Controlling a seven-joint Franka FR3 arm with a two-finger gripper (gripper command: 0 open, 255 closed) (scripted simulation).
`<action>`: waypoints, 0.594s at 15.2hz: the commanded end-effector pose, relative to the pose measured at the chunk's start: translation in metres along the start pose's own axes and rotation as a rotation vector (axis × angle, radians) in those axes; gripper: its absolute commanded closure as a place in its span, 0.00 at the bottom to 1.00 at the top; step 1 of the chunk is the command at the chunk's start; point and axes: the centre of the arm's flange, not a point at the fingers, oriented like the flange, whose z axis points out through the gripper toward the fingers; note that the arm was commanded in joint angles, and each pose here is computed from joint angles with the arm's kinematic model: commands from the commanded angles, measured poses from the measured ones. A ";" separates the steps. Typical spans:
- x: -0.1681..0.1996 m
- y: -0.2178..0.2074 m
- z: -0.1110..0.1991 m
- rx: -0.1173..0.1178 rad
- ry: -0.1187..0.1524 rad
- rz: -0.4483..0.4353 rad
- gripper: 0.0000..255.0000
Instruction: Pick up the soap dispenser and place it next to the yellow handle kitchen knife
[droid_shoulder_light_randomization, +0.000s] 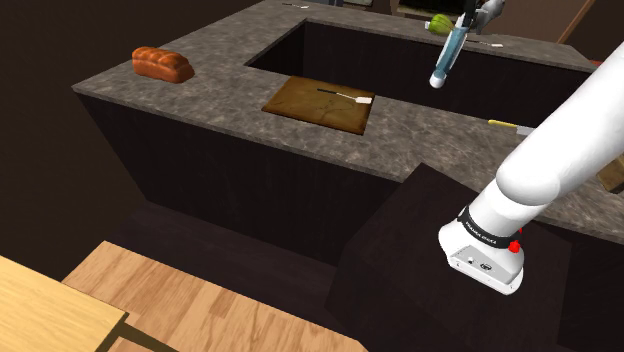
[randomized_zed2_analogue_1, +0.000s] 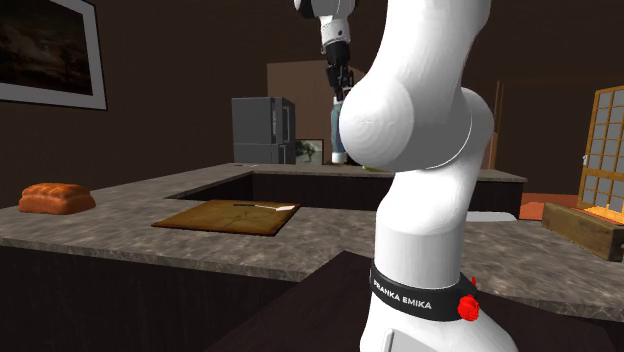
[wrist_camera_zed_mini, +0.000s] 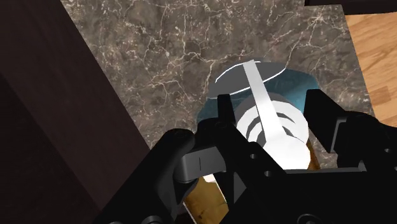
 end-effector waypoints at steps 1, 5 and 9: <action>-0.020 0.016 0.011 0.000 0.001 -0.001 1.00; -0.056 0.045 0.035 0.000 0.001 -0.001 1.00; -0.093 0.075 0.059 0.000 0.001 -0.001 1.00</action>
